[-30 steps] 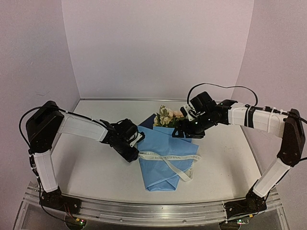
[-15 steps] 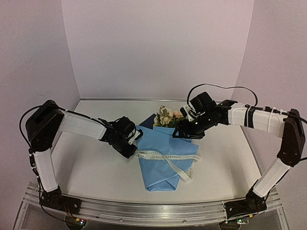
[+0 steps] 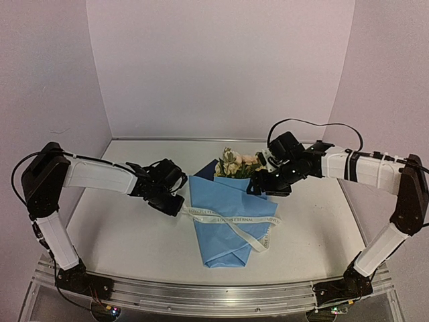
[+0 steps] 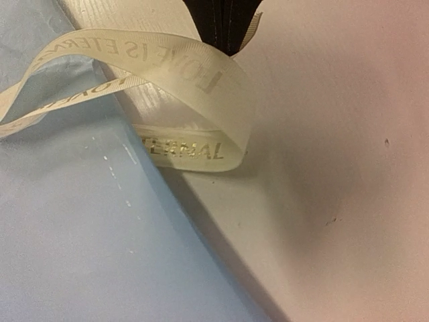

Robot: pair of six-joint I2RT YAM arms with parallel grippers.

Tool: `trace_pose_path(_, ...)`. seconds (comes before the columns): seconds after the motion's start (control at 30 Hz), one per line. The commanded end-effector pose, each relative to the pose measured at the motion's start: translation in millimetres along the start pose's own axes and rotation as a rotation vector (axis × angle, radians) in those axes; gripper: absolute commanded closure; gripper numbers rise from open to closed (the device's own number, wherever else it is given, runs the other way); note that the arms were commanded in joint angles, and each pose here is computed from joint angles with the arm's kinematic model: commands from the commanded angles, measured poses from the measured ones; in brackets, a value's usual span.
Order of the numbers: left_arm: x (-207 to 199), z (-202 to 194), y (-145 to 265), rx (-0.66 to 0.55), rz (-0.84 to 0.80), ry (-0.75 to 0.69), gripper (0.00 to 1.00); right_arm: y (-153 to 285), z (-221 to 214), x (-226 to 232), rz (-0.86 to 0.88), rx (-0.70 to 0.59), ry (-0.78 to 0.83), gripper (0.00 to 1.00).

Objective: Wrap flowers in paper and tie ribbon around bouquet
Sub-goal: Cross the ribbon over the folded bouquet.

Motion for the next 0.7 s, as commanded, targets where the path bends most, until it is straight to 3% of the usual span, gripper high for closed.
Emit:
trace_pose_path(0.0, 17, -4, 13, -0.001, 0.057, 0.149, 1.00, 21, -11, -28, -0.176, -0.043, -0.070, 0.20)
trace_pose_path(0.33, 33, -12, 14, 0.052, 0.071, 0.279, 1.00, 19, -59, -68, -0.320, -0.003, -0.222, 0.18)
trace_pose_path(0.67, 42, -17, 9, 0.091, 0.100, 0.325, 1.00, 2, -74, -80, -0.259, -0.007, -0.361, 0.31)
Point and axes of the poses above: each gripper's point midway between its finger pads, its own y axis back along the fingers, its own x axis along the line the jaws close on, z = x × y, the point moved 5 cm from there along y, back along the fingers, and after that the axes turned 12 degrees about y, right-handed, at the moved point
